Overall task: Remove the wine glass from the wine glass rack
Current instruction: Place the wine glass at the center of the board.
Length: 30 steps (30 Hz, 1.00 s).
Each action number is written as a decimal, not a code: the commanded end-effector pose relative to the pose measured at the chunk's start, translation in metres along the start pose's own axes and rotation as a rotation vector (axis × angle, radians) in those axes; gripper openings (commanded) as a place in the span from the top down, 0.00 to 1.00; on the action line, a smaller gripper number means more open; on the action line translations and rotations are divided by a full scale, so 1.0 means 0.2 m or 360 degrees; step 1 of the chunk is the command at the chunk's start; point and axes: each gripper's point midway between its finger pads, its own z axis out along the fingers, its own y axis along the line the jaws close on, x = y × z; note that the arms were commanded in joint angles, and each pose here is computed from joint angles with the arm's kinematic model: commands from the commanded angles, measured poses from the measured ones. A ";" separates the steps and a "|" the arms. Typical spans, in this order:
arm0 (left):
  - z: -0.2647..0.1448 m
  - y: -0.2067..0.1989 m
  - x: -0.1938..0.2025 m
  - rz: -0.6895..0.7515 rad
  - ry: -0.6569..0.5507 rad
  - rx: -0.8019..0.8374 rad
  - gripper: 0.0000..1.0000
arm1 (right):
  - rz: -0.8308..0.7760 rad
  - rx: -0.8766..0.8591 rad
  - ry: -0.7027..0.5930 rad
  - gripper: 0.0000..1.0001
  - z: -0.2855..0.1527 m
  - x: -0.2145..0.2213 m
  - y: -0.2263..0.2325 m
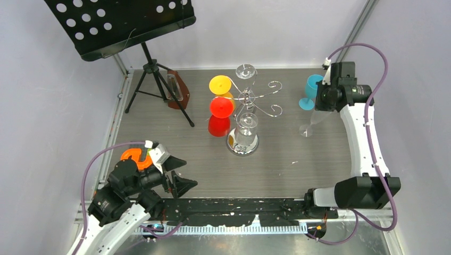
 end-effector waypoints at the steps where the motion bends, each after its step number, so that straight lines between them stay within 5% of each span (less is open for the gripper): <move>1: 0.01 0.01 -0.06 0.0048 -0.0085 -0.0008 0.00 | 0.0121 0.0004 -0.0187 0.94 -0.01 -0.21 -0.07; 30: 0.04 0.04 -0.03 0.0017 -0.0029 -0.0038 0.00 | 0.0175 0.0246 -0.0013 0.95 0.33 -0.27 -0.27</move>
